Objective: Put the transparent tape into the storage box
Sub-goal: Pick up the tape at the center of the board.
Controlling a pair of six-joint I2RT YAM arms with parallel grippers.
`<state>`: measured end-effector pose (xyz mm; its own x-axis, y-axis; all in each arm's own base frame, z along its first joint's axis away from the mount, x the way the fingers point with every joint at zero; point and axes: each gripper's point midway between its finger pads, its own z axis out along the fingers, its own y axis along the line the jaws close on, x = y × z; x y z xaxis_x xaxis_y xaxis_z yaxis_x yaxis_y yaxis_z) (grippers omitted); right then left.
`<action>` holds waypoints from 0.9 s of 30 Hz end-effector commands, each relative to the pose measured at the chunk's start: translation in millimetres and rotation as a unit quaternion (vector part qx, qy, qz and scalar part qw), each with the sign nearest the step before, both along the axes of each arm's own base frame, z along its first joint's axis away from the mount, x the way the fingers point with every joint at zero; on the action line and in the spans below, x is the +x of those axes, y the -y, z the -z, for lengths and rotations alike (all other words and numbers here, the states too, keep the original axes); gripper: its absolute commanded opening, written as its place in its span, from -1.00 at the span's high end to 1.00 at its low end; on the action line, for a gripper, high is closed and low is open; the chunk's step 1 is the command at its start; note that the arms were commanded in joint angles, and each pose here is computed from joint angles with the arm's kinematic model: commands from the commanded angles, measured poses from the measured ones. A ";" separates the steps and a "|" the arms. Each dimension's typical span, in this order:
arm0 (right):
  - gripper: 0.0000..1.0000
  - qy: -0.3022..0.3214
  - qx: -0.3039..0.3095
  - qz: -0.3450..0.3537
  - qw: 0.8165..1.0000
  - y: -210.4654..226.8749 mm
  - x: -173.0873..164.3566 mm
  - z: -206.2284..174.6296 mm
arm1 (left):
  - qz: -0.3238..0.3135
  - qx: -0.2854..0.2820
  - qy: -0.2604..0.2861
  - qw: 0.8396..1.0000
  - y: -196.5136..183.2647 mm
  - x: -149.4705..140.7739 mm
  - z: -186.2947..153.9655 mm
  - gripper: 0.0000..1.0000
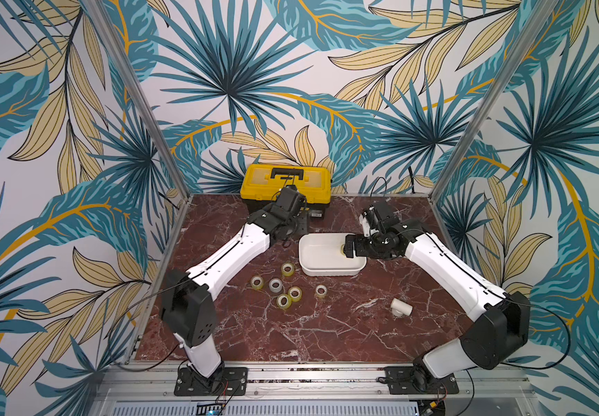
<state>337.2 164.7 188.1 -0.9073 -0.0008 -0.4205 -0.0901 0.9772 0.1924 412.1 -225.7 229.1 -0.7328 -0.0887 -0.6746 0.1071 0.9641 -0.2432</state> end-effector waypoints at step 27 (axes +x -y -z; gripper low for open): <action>-0.99 -0.077 -0.032 -0.118 0.989 -87.9 -42.4 52.0 | -0.174 -0.041 -0.177 0.968 -142.5 -90.2 178.8 -0.11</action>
